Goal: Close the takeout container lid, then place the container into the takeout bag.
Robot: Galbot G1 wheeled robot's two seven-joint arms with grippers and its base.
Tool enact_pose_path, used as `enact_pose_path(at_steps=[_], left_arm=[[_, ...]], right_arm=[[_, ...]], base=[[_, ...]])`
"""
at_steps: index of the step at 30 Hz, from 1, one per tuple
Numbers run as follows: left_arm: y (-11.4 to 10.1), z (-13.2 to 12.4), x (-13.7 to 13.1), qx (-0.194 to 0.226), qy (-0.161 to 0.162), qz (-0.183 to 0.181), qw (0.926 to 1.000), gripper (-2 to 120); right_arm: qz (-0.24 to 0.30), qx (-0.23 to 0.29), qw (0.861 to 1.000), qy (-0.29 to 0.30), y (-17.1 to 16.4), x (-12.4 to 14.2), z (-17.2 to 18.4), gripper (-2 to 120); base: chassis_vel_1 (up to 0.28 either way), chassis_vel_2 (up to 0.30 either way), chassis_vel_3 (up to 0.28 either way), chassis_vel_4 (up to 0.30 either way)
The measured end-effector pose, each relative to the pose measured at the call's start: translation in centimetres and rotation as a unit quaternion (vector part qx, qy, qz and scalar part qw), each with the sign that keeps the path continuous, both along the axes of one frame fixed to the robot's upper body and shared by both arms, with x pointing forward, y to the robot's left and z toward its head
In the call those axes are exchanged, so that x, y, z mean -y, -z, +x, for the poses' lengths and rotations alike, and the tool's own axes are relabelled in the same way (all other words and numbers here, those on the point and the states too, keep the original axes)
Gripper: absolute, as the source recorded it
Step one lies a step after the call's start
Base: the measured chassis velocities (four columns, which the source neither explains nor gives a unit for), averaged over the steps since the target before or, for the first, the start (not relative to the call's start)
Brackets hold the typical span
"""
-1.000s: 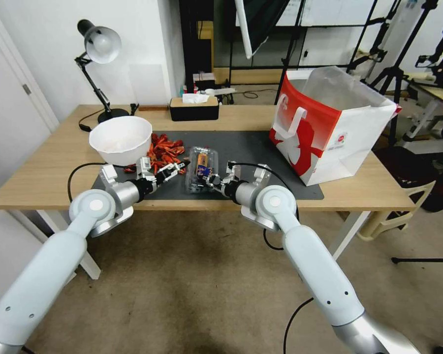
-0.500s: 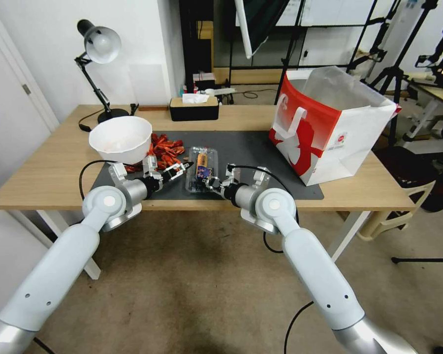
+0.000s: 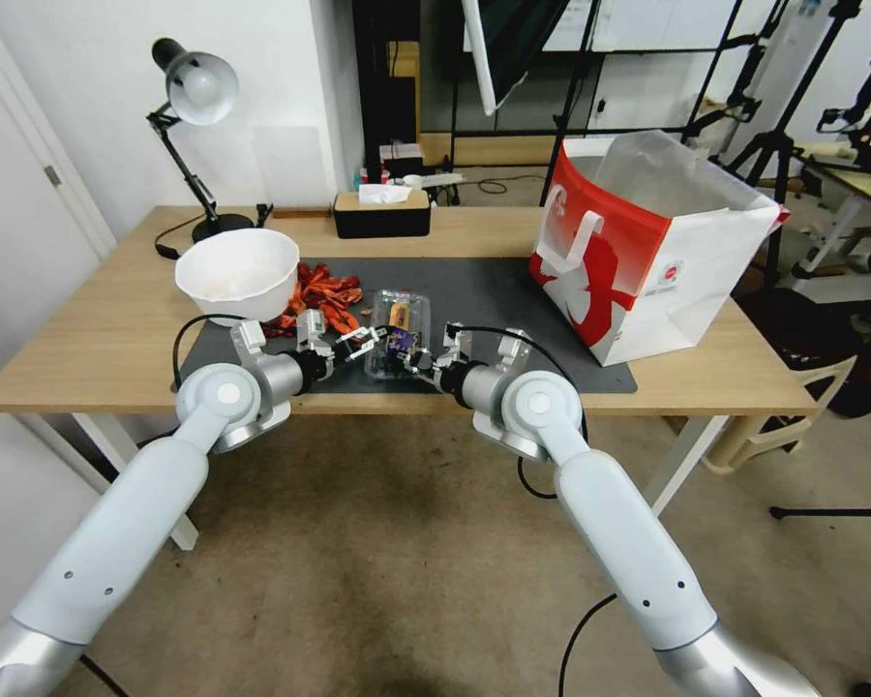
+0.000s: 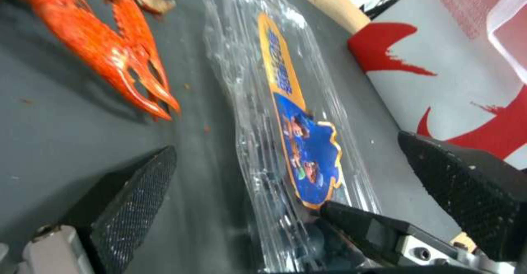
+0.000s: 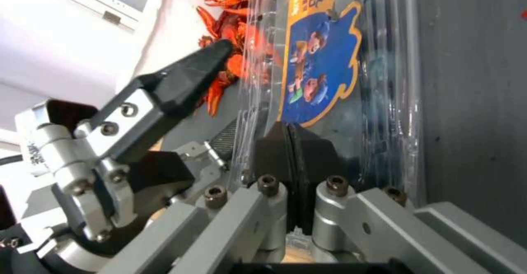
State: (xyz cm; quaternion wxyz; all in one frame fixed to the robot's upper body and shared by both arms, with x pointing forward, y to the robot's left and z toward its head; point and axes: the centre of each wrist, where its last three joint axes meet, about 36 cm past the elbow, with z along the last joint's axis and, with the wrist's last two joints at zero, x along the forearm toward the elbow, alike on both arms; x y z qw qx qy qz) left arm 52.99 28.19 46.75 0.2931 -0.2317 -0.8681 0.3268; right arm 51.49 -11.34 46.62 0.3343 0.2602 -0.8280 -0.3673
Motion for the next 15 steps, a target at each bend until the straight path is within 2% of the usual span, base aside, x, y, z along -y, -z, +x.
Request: enact_pose_path(at_steps=[6,10,12,14,15], left_arm=[[0.0,0.3,0.6,-0.001,0.008,0.000,1.0000,100],[0.0,0.6,1.1,-0.002,0.011,0.002,0.9999,95],[0.0,0.8,1.3,-0.005,0.008,0.005,0.9999,89],[0.0,1.1,1.4,-0.008,0.002,0.006,0.9999,77],[0.0,1.1,1.4,-0.008,0.002,0.006,0.9999,77]], right_arm=[[0.001,0.000,1.000,0.000,0.1,0.0,0.0,0],[0.001,0.000,1.000,0.000,0.1,-0.1,0.0,0],[0.000,0.000,1.000,0.000,0.1,0.0,0.0,0],[0.000,0.001,1.000,0.000,0.0,0.0,0.0,0],[0.000,0.001,1.000,0.000,0.0,0.0,0.0,0]], base=[[0.000,0.000,0.000,0.000],[0.000,0.000,0.000,0.000],[0.000,0.000,0.000,0.000],[0.000,0.000,0.000,0.000],[0.000,0.000,0.000,0.000]])
